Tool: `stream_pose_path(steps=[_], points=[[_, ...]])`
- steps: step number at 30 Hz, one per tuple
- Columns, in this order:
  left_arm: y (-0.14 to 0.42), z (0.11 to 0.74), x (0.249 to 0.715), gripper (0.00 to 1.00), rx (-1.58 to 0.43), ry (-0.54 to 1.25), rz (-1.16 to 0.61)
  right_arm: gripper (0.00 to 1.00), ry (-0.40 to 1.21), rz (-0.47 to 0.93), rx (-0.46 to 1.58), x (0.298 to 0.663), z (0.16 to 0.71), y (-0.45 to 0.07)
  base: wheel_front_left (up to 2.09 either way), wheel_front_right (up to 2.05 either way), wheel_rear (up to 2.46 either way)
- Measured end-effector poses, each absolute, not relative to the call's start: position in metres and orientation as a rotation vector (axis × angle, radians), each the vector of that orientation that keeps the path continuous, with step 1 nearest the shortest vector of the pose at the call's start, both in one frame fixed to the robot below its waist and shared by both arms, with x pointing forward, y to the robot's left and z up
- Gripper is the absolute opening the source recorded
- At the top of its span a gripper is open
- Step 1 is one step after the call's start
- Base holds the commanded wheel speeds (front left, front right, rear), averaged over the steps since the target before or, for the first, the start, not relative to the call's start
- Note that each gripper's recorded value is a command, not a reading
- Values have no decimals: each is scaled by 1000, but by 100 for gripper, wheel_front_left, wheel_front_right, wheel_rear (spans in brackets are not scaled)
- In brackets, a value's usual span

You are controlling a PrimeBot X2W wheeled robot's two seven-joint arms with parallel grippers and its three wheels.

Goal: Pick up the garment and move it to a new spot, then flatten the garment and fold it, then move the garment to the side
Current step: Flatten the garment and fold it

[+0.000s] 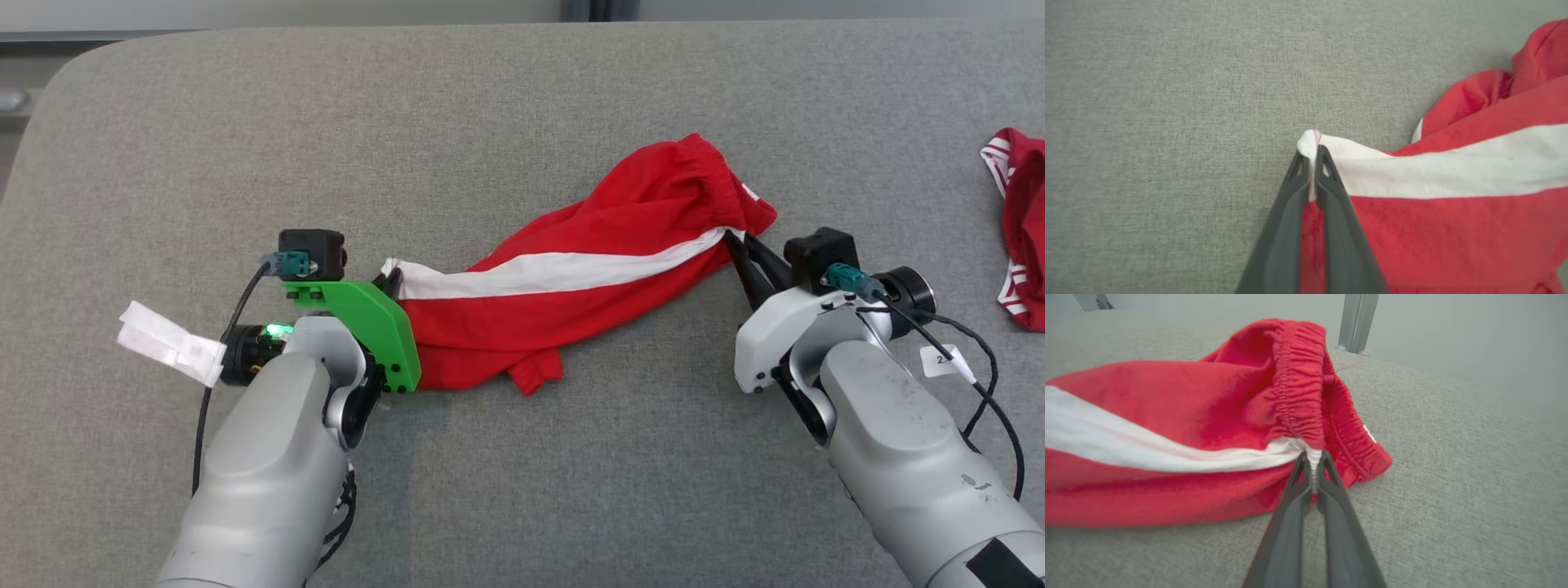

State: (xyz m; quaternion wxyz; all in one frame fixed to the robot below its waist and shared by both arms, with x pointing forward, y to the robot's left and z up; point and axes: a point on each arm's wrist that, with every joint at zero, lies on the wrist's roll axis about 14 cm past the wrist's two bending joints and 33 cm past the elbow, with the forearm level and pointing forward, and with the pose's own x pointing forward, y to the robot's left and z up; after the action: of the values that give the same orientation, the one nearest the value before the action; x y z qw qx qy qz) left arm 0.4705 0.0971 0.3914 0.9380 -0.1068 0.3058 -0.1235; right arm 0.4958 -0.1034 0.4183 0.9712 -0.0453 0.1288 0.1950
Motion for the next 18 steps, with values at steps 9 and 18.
stream_pose_path(steps=[9,18], points=[[96,463,495,0,-281,284,-266,0,84,345,-30,505,475,-112,0,0,0],[97,565,473,0,-334,-104,-303,0,-205,290,-16,482,568,-138,0,0,0]])
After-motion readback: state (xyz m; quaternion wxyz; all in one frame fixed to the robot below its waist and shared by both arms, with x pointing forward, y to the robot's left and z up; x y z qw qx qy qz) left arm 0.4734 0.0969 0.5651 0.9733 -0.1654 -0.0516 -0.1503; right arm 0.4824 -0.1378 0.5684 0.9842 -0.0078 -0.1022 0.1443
